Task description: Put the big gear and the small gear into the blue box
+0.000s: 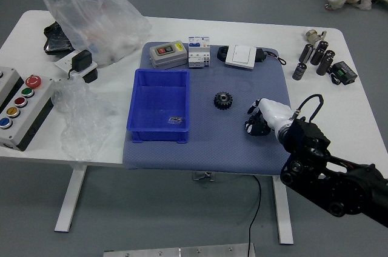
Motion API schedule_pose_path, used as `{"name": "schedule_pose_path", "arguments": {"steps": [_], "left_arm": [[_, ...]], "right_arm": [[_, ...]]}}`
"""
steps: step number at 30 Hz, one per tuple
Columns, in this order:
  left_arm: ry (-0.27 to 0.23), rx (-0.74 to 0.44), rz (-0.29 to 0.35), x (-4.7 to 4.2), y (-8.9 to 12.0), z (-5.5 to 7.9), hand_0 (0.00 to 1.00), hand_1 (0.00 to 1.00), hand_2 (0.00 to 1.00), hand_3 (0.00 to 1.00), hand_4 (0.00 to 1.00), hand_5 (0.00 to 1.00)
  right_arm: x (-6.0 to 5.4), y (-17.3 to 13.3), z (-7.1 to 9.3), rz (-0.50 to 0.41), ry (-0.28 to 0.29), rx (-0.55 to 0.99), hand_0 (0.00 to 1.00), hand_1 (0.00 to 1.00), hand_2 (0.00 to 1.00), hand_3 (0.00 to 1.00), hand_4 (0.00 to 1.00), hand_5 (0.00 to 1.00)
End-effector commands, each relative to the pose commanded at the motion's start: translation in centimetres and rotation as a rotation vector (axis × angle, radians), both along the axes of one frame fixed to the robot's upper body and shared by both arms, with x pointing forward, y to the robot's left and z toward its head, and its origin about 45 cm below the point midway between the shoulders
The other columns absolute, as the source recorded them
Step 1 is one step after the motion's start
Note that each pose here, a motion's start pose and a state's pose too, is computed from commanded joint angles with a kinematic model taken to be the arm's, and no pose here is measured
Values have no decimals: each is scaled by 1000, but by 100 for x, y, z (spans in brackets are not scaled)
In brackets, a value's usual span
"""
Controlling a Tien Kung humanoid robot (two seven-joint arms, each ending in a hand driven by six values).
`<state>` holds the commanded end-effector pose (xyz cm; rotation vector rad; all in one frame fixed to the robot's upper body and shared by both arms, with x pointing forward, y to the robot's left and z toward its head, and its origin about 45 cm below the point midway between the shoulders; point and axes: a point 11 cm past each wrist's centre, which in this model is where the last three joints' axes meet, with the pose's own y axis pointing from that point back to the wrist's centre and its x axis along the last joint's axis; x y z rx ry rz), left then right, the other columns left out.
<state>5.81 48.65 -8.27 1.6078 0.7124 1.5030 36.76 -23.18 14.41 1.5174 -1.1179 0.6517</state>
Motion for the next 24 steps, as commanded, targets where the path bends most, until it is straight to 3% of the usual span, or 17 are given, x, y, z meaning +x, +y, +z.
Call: {"name": "schedule_pose_path", "arguments": {"steps": [13,24], "left_arm": [[-2,2,2,-2,13,6,613,467,505,646,654,321],[5,1,3,-28,7,-1,613,470,507,650,668,355]], "right_arm": [[12,8,18,6,-12,1,223,392,482,661,358,52],[168,116,342,44,-131,23,223,412,504,669,340,16]]}}
